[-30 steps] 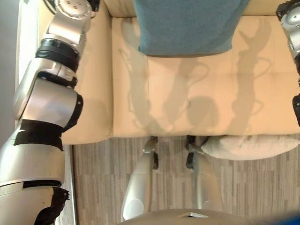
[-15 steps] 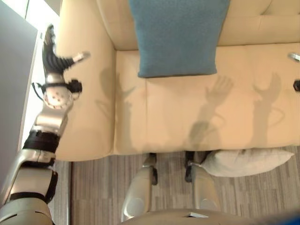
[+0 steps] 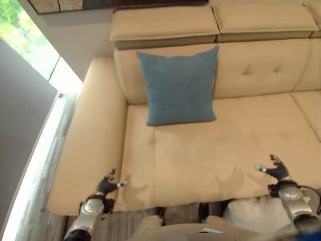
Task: Pick up all the scattered cushions and arrange them neatly on the sofa.
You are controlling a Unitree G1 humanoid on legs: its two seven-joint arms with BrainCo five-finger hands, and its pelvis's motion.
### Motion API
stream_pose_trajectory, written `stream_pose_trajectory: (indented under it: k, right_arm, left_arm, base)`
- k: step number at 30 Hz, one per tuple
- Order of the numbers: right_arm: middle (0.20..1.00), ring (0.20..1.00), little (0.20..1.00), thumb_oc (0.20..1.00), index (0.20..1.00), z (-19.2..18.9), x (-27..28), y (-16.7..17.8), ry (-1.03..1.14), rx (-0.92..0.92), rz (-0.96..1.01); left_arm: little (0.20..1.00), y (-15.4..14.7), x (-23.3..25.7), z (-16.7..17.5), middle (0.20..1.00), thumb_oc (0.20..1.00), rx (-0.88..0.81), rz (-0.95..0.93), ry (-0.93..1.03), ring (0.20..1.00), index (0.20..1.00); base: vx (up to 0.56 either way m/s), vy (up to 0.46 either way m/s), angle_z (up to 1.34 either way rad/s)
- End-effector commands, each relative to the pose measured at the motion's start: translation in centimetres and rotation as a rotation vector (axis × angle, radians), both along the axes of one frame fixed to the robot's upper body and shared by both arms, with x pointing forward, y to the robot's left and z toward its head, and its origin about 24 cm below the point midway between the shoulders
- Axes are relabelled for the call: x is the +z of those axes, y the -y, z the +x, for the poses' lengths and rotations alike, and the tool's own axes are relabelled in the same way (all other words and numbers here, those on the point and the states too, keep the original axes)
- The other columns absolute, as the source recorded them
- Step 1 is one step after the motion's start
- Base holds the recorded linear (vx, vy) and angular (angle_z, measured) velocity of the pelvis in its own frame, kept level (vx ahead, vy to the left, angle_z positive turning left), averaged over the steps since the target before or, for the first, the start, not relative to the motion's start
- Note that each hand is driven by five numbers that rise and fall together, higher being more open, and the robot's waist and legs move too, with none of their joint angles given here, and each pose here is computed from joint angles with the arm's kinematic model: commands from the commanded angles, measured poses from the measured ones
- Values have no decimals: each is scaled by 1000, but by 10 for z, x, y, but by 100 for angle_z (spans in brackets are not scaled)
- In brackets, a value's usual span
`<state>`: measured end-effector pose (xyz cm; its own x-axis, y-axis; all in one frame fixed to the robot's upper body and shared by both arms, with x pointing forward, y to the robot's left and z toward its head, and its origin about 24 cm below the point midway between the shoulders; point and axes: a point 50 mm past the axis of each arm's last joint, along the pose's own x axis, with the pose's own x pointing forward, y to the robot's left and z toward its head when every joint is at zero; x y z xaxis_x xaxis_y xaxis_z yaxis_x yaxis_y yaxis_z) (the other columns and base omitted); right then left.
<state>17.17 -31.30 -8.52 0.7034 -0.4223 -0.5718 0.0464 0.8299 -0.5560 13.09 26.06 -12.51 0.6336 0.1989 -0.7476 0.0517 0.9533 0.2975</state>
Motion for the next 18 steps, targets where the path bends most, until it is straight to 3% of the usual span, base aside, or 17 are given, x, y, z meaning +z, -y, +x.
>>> stream_pose_trajectory:
  k: [1, 8, 18]
  right_arm:
    - [1000, 1000, 1000, 1000, 1000, -1, -5, 1, -49, 11, -5]
    - [1000, 1000, 1000, 1000, 1000, -71, -50, -12, -332, -148, 106]
    - [1000, 1000, 1000, 1000, 1000, -78, -54, -13, -375, -182, 104]
  left_arm:
    - [1000, -15, -3, 0, 1000, 1000, 1, 104, -75, 1000, 1000]
    - [1000, -14, -25, -53, 1000, 1000, 118, 107, -287, 1000, 1000]
    - [1000, 6, -28, -34, 1000, 1000, 100, 52, -238, 1000, 1000]
  base:
    - [-22, -55, 0]
    - [-88, -128, 8]
    - [-204, 9, 16]
